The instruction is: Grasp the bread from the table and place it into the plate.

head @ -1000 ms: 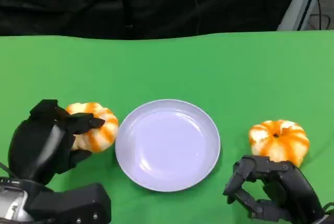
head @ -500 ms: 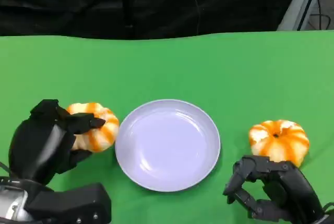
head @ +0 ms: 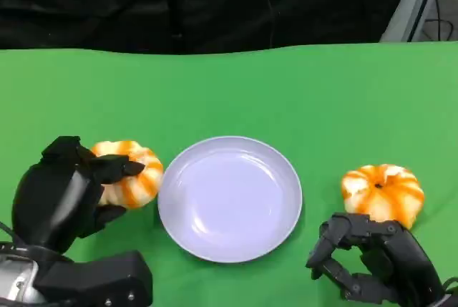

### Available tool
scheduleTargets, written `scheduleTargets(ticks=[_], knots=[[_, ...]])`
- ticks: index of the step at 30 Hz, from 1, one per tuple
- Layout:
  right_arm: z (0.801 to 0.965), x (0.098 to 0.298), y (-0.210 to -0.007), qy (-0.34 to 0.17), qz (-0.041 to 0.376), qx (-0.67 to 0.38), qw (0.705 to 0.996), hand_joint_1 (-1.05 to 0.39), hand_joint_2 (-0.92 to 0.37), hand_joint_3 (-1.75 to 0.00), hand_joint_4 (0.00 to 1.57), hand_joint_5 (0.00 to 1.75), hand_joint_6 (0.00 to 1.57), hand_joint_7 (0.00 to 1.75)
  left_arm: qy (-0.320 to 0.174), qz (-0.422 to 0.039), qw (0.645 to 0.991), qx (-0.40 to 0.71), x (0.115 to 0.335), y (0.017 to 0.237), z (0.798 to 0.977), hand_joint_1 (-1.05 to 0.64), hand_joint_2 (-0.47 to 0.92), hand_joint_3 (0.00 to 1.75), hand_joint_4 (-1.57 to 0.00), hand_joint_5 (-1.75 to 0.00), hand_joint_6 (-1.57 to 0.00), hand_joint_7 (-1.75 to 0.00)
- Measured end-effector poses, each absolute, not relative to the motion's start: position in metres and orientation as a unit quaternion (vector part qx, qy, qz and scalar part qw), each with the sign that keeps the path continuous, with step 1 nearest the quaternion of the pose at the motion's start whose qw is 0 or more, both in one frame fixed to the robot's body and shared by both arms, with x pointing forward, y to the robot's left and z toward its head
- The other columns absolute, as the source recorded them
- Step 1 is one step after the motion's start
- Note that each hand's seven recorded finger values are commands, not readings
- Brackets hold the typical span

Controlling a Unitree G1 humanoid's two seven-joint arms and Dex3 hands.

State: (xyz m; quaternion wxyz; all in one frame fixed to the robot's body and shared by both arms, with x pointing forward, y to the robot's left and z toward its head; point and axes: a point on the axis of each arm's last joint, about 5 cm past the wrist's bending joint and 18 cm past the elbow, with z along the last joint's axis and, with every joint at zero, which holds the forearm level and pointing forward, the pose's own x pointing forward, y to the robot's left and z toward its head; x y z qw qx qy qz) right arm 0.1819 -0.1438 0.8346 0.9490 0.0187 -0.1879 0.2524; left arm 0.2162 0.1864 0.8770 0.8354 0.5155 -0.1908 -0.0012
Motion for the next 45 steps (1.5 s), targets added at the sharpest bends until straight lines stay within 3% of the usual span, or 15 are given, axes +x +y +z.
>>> scheduleTargets(ticks=[8, 11, 15, 20, 22, 26, 30, 41, 45], knots=[[0.835, 0.182, -0.144, -0.188, 0.252, 0.019, 0.949, -0.12, -0.70, -0.74, 0.75, 1.51, 0.85, 1.10, -0.198, -0.001, 0.835, 0.513, 0.217, 0.185, 0.880, -0.03, 0.91, 0.00, -0.69, -1.33, -1.08, -0.45], [0.835, 0.182, -0.144, -0.188, 0.252, 0.019, 0.949, -0.15, -0.70, -0.73, 0.75, 1.51, 0.85, 1.11, -0.198, -0.002, 0.835, 0.513, 0.217, 0.185, 0.880, -0.04, 0.92, 0.00, -0.64, -1.43, -0.96, -0.67], [0.835, 0.182, -0.144, -0.187, 0.252, 0.017, 0.949, -0.15, -0.70, -0.73, 0.75, 1.51, 0.84, 1.11, -0.200, -0.002, 0.835, 0.513, 0.217, 0.185, 0.881, -0.04, 0.92, 0.00, -0.63, -1.44, -0.94, -0.73], [0.835, 0.182, -0.144, -0.187, 0.252, 0.015, 0.949, -0.14, -0.71, -0.72, 0.76, 1.50, 0.85, 1.11, -0.201, -0.001, 0.835, 0.512, 0.216, 0.185, 0.881, -0.04, 0.92, 0.00, -0.68, -1.34, -1.01, -0.55], [0.835, 0.182, -0.144, -0.187, 0.252, 0.015, 0.949, -0.09, -0.73, -0.72, 0.76, 1.50, 0.84, 1.11, -0.201, -0.001, 0.835, 0.512, 0.216, 0.185, 0.881, -0.04, 0.92, 0.01, -0.64, -1.42, -0.98, -0.63], [0.835, 0.182, -0.144, -0.187, 0.252, 0.014, 0.950, -0.09, -0.72, -0.73, 0.75, 1.51, 0.84, 1.12, -0.226, -0.002, 0.833, 0.505, 0.214, 0.179, 0.888, -0.08, 0.92, 0.03, -0.66, -1.40, -0.93, -0.73], [0.836, 0.184, -0.144, -0.189, 0.253, 0.014, 0.949, -0.09, -0.72, -0.74, 0.74, 1.51, 0.83, 1.13, -0.253, -0.007, 0.831, 0.495, 0.212, 0.170, 0.893, -0.09, 0.92, 0.04, -0.67, -1.39, -0.92, -0.74], [0.836, 0.184, -0.144, -0.189, 0.252, 0.014, 0.949, -0.09, -0.71, -0.75, 0.74, 1.51, 0.83, 1.12, -0.254, -0.010, 0.830, 0.495, 0.212, 0.169, 0.894, -0.10, 0.92, 0.04, -0.70, -1.36, -0.92, -0.72], [0.835, 0.184, -0.144, -0.188, 0.253, 0.014, 0.949, -0.09, -0.72, -0.74, 0.75, 1.51, 0.83, 1.11, -0.287, -0.033, 0.826, 0.485, 0.210, 0.159, 0.903, -0.09, 0.92, 0.04, -0.70, -1.35, -0.93, -0.70]])
